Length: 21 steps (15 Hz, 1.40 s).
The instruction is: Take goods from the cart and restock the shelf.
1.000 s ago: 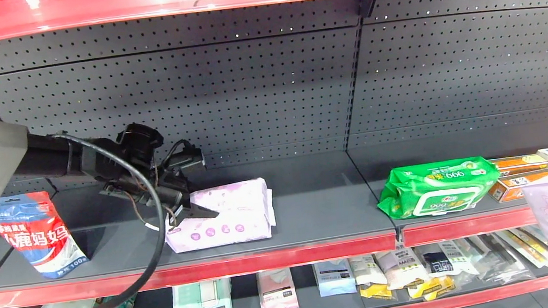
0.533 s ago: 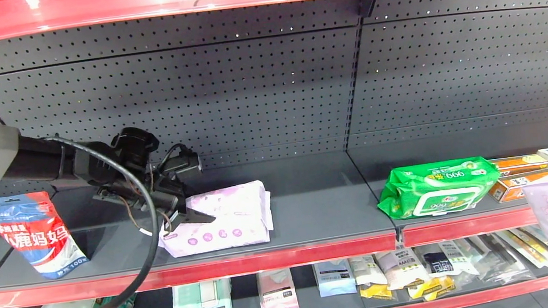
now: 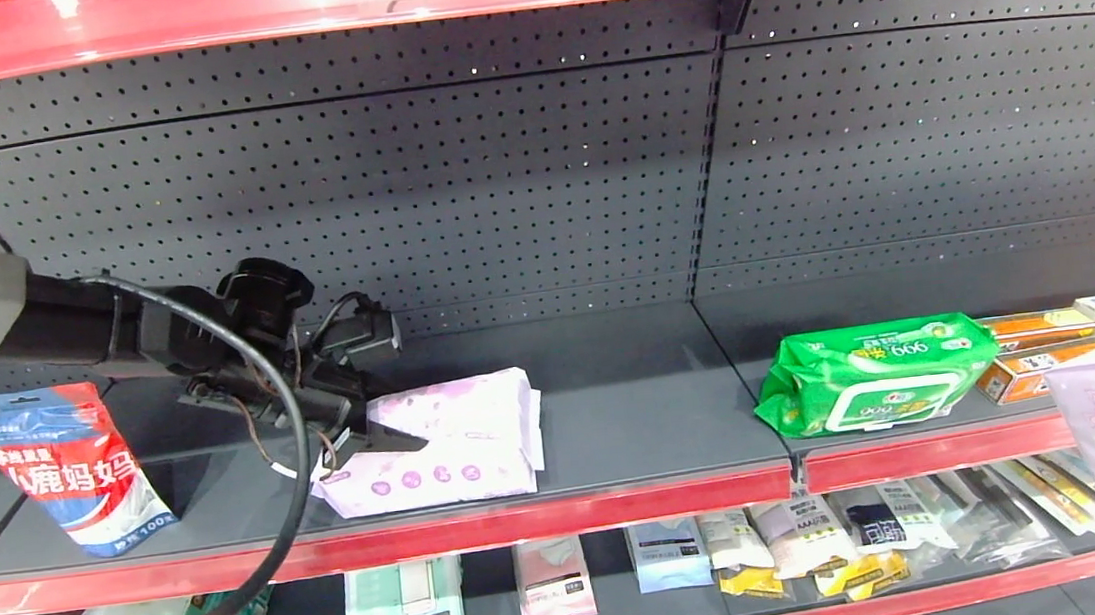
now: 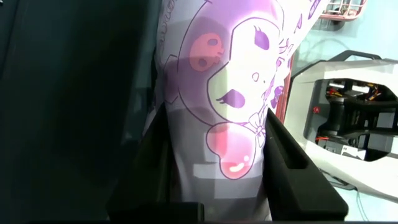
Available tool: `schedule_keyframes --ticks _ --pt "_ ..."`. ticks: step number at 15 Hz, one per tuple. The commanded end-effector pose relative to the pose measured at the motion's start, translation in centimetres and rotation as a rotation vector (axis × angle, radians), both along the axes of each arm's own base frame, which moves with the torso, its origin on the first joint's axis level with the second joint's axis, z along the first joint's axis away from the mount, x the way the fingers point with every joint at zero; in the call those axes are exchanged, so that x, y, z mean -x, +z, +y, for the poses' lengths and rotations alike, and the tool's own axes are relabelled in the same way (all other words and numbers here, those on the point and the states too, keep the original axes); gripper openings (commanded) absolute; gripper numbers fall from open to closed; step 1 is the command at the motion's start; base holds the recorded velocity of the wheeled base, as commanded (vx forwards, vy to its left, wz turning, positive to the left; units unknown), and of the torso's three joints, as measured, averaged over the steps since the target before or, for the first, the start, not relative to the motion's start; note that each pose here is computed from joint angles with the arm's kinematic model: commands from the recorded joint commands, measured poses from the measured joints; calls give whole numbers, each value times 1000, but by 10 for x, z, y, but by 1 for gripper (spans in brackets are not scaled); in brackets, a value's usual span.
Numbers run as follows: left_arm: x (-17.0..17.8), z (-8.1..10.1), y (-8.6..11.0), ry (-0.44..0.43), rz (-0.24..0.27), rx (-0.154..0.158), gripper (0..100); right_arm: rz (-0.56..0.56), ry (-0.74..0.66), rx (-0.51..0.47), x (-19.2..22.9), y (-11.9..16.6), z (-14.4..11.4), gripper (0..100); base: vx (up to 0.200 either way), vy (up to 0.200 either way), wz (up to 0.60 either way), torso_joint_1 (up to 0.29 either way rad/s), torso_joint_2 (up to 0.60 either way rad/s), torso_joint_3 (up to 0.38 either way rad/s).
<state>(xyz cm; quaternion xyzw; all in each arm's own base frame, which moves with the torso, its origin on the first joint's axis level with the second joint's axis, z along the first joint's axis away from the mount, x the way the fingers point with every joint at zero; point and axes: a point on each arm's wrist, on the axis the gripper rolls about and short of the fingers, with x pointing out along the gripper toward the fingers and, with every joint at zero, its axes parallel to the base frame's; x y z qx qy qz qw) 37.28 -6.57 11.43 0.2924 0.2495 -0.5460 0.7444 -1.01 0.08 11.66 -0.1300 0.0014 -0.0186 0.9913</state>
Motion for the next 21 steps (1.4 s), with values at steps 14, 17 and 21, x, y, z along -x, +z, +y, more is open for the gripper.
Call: schedule_keyframes --ticks 14,17,21 --pt "1 1 0 -16 -23 -21 0 -14 -26 6 1 3 0 0 0 0 0 0 0 0" --pt "-3 1 0 -11 -66 -11 0 -14 -26 7 1 3 0 0 0 0 0 0 0 0" --pt "-4 1 -1 -9 -94 -8 0 -16 -26 10 1 3 0 0 0 0 0 0 0 0"
